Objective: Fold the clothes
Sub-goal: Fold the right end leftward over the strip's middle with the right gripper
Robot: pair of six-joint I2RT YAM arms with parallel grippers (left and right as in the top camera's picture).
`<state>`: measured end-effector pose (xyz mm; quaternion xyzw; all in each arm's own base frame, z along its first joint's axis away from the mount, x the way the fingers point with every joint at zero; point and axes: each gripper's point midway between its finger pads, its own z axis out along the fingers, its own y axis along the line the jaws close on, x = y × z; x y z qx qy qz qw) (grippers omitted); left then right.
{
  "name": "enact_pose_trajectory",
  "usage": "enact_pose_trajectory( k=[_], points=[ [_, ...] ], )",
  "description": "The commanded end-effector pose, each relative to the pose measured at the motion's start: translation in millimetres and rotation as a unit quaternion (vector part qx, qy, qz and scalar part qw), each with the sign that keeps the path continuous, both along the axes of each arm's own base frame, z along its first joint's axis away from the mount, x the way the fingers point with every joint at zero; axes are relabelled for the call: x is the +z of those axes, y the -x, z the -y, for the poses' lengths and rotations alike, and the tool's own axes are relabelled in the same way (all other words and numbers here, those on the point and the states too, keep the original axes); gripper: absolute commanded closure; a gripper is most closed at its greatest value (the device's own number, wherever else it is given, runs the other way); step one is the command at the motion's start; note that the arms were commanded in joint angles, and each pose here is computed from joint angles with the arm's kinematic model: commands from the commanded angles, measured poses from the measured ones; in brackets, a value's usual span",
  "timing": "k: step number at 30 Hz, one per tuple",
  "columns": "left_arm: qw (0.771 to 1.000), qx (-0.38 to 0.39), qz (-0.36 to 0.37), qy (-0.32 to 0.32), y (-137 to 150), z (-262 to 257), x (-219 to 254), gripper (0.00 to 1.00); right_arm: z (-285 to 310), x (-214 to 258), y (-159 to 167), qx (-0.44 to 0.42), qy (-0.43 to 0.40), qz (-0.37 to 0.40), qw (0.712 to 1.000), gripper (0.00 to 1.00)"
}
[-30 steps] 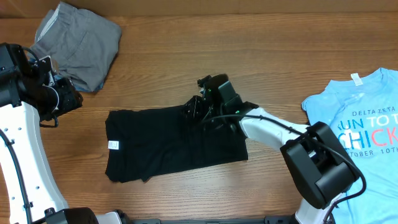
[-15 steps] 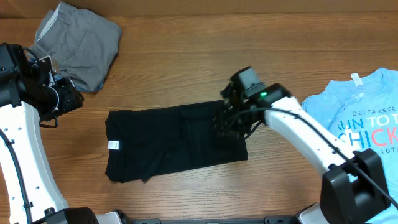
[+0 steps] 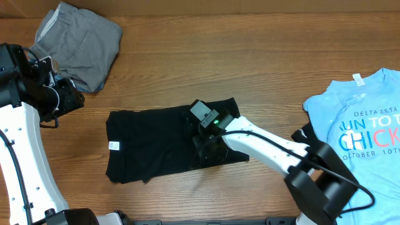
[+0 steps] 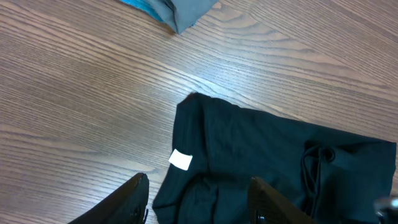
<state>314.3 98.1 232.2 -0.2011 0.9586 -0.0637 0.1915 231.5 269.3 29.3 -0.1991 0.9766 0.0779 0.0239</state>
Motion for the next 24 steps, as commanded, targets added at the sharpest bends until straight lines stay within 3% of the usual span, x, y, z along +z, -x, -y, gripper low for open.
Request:
enact_pose_trajectory(
  k=[1, 12, 22, 24],
  points=[
    [1.0, -0.015, 0.013, -0.005, -2.7, 2.9, 7.6, 0.45, 3.3, -12.7, 2.6, 0.029, 0.027, 0.007, 0.999, 0.51],
    [1.0, -0.015, 0.013, -0.005, -2.9, 2.8, 7.7, 0.44, -19.1, -8.8, 39.0, 0.152, 0.009, -0.017, 0.988, 0.49],
    [1.0, -0.015, 0.013, -0.005, -2.9, 2.8, 7.7, 0.44, -26.3, -7.5, 27.3, 0.152, 0.004, 0.014, 0.988, 0.33],
    [1.0, -0.015, 0.013, -0.005, -2.9, 2.8, 7.7, 0.44, -24.5, -7.8, 23.1, 0.146, 0.012, 0.024, 0.989, 0.34]
  ],
)
